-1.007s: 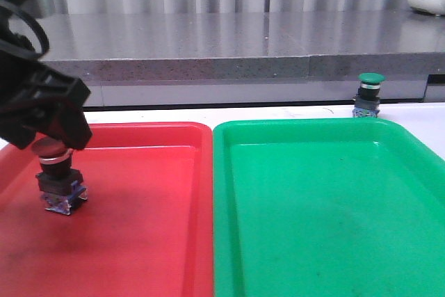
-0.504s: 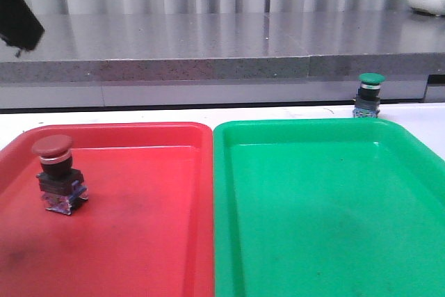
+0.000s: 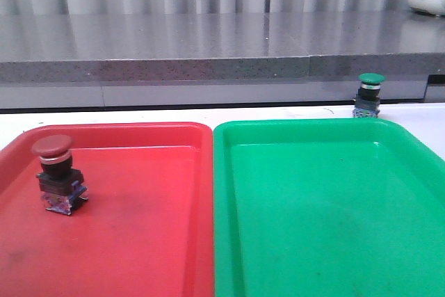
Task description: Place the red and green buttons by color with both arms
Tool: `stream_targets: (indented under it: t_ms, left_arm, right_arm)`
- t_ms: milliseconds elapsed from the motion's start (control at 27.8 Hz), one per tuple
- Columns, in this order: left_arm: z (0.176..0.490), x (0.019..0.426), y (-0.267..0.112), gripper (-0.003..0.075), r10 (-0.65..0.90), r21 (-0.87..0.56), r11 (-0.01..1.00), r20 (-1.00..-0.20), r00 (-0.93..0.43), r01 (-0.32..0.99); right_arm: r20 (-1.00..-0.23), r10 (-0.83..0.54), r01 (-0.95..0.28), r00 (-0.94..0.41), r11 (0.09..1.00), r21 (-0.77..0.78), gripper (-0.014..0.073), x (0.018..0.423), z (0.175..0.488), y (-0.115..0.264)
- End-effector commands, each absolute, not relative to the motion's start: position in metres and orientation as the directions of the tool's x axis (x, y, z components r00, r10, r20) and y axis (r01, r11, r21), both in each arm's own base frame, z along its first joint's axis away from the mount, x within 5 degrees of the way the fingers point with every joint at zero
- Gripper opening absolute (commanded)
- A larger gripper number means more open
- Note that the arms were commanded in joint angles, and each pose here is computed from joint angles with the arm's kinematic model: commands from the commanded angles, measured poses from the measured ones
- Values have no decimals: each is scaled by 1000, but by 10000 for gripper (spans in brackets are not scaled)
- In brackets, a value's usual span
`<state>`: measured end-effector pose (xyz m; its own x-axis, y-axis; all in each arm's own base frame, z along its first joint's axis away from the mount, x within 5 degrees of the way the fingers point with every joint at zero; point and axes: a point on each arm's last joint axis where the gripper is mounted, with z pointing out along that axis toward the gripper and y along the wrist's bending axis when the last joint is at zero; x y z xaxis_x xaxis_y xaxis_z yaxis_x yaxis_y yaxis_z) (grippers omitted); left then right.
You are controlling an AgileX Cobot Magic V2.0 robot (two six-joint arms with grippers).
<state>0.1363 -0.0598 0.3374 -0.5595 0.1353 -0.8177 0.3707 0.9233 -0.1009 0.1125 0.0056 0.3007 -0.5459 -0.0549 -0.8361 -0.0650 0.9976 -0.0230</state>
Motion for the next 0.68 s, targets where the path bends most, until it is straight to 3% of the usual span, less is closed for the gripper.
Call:
stream_targets:
  t_ms: [0, 647]
  left_arm:
    - [352, 122, -56, 479, 81, -120, 917, -878, -471, 381]
    - [351, 100, -47, 479, 68, -119, 914, -898, -435, 388]
  right_arm:
    - [-877, -51, -58, -477, 998, -26, 559, 117, 314, 5]
    - [-877, -51, -58, -477, 998, -26, 559, 117, 314, 5]
